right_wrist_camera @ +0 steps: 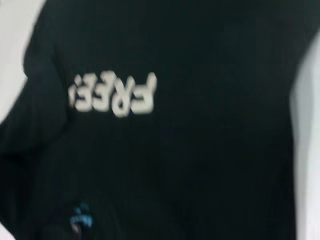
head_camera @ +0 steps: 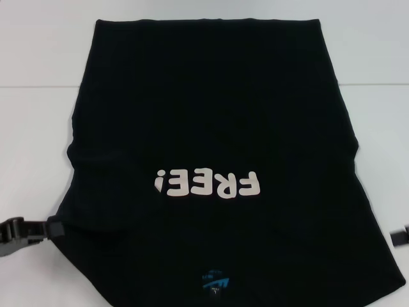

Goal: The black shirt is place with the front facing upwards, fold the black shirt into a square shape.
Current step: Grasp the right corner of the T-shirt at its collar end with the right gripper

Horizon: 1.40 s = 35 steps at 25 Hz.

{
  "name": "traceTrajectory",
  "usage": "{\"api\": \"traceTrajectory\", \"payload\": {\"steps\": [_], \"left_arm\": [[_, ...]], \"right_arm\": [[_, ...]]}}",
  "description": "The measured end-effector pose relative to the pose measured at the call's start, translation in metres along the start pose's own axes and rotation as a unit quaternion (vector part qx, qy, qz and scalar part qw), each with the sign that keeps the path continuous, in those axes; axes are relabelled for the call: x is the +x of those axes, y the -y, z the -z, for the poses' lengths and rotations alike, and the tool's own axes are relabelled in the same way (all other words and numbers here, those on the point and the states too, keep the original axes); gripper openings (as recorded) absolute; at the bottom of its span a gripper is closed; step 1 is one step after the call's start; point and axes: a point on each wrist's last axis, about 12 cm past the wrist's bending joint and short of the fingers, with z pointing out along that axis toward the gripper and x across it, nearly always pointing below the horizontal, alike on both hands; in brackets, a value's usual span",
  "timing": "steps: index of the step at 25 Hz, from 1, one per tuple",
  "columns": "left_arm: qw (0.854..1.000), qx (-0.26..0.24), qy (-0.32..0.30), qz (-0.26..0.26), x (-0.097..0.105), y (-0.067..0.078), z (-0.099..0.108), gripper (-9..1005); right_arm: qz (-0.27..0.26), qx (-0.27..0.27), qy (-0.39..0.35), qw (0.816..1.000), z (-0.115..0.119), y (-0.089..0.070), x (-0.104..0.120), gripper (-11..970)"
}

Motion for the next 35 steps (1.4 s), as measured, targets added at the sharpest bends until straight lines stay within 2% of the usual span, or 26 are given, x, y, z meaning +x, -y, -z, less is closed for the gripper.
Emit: {"api": "traceTrajectory", "payload": {"steps": [6,18,35], "left_arm": [[1.000,0.003,0.002,-0.007,-0.008,0.003,-0.007,29],[1.000,0.006,0.003,-0.009,-0.012,0.005,-0.012,29],[1.000,0.006,0.011,-0.003,-0.012,0.004,-0.010,29]], "right_arm": [[0.003,0.026,-0.039,0.999,-0.016,0.007,0.016,700],[0.013,0.039,-0.045,0.998,-0.034,0.007,0.020,692],[0.046,0.007,-0.057,0.997,-0.059,-0.019,0.004,681]]}}
